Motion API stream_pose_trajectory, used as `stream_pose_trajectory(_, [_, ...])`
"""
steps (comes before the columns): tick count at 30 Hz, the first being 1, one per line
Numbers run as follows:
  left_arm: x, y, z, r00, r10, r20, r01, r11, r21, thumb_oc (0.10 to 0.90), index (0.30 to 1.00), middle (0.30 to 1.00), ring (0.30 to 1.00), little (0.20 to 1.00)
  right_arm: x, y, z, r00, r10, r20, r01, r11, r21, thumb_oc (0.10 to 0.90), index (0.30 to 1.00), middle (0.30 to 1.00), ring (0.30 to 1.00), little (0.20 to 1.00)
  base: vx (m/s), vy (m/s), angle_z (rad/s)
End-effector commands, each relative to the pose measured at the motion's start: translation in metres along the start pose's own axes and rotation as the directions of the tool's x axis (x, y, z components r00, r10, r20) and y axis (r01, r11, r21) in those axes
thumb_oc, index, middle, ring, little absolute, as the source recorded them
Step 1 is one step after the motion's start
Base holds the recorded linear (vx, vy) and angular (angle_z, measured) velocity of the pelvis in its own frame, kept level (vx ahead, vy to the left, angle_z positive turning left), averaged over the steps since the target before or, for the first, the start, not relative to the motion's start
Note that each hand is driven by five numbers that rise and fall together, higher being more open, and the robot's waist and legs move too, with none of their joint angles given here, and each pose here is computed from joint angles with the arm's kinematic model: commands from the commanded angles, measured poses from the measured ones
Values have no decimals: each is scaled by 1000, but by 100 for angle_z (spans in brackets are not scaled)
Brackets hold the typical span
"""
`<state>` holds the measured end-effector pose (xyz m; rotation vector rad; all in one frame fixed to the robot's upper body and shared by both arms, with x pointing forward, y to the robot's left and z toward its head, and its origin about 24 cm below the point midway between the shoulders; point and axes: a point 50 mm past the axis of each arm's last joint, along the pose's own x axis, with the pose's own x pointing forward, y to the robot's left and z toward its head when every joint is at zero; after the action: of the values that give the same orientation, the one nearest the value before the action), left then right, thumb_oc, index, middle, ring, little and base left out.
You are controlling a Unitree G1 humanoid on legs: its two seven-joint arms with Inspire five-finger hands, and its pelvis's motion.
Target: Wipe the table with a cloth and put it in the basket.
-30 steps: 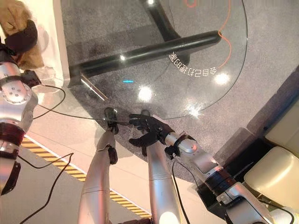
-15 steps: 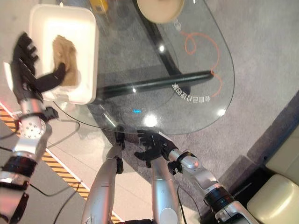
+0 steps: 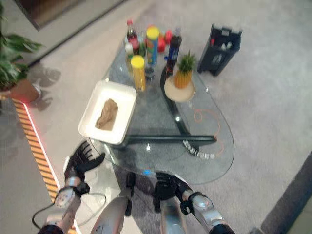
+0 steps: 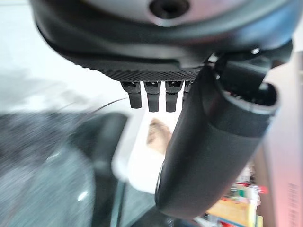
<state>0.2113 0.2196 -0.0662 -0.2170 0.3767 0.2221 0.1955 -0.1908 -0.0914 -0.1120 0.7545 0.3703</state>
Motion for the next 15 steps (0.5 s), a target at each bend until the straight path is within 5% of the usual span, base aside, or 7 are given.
stream_pose_trajectory(1, [-1,-4,-8,991,-124,-46,123,992,-16,800,900,900,900,900,2,15,-4,998,62,16,-63,996,56,800,900,900,900,900,128,-130,5])
stream_pose_trajectory(7, [-36,-6,-87,890,-200,-410,193,980,-59,800,900,900,900,900,4,25,-47,986,62,-155,-37,987,158,800,900,900,900,900,87,-89,11])
stream_pose_trajectory(15, [-49,-5,-114,781,-227,-581,225,971,-77,800,900,900,900,900,0,26,-81,943,61,-327,-7,987,163,800,900,900,900,900,15,-22,-2])
